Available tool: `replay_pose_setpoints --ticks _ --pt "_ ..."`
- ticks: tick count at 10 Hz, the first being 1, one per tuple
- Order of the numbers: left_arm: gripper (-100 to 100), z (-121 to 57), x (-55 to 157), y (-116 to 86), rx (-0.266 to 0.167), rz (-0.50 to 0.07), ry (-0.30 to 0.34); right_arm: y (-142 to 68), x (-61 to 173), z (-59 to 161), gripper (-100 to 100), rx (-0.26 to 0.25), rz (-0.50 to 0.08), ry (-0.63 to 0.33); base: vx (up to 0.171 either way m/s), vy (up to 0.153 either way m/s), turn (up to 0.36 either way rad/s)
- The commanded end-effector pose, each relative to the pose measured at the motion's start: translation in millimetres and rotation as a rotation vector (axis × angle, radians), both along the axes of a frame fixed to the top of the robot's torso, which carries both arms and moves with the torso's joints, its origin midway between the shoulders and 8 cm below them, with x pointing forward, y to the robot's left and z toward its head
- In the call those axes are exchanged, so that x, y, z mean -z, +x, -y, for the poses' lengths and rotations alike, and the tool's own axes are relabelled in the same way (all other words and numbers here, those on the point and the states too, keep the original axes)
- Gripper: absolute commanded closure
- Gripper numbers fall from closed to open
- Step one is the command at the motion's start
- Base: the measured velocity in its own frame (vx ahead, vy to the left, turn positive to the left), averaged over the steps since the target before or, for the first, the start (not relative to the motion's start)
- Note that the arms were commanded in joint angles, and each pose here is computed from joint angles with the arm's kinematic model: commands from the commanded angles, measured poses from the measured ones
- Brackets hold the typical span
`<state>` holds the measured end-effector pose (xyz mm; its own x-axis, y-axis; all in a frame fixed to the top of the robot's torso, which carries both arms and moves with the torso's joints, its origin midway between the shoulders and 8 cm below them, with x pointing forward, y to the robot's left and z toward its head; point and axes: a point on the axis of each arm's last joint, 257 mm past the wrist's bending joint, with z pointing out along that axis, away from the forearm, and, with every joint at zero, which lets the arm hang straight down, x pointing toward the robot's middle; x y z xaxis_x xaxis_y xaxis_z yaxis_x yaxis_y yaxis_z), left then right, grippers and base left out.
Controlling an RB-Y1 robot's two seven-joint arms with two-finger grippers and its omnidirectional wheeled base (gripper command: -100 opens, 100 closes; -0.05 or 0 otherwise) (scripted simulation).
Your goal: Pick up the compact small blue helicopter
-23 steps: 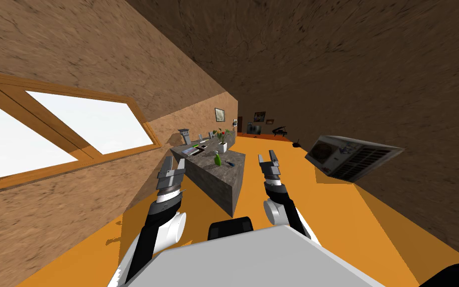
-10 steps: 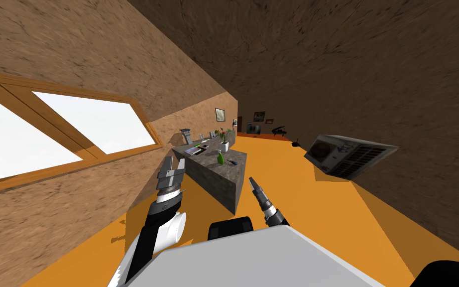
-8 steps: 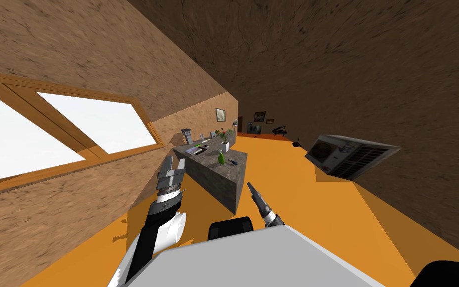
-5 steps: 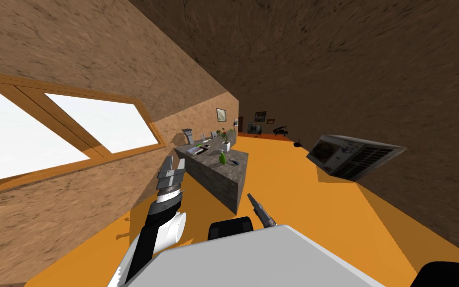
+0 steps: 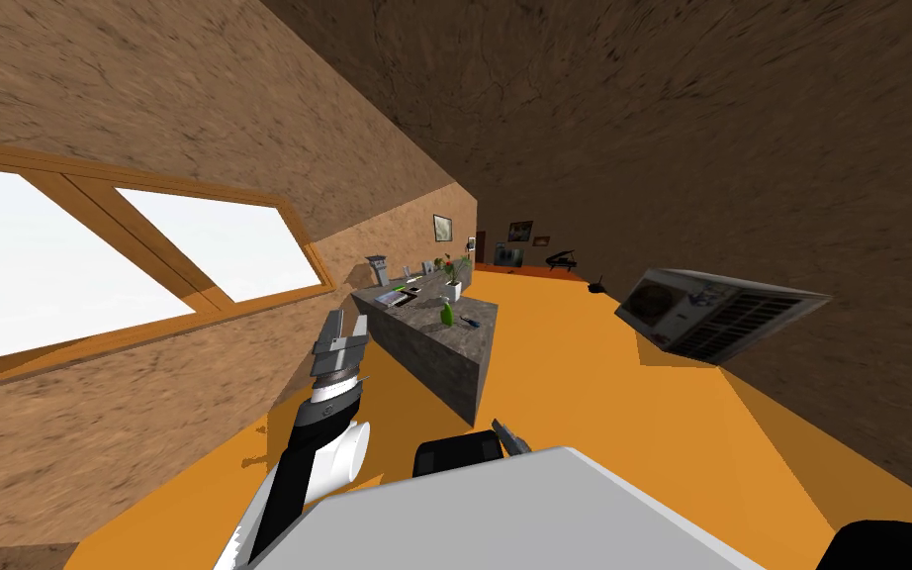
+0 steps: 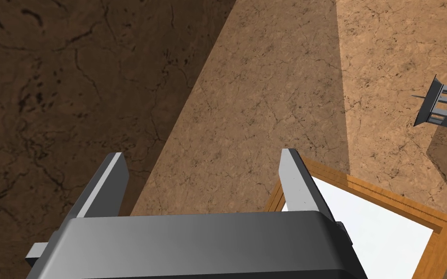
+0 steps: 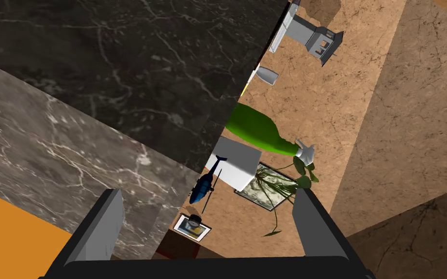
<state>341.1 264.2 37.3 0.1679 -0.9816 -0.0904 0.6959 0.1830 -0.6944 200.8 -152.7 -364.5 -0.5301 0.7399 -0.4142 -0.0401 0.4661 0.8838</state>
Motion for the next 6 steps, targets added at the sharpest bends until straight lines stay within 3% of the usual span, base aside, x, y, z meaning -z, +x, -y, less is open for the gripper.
replay_pose_setpoints --ticks 1,3,4,6 --pt "0 0.0 0 0 0.000 0.000 0.000 -43 29 1 -100 -0.063 -0.077 -0.056 0.021 0.071 0.062" --pt "0 0.0 0 0 0.000 0.000 0.000 -47 33 4 -100 -0.066 -0.089 -0.065 0.017 0.040 0.009" --pt "0 0.0 0 0 0.000 0.000 0.000 -82 54 9 -100 -0.126 -0.152 -0.114 0.008 0.044 0.090" --pt "0 0.0 0 0 0.000 0.000 0.000 -85 57 12 -100 -0.128 -0.161 -0.120 0.015 0.037 0.007"
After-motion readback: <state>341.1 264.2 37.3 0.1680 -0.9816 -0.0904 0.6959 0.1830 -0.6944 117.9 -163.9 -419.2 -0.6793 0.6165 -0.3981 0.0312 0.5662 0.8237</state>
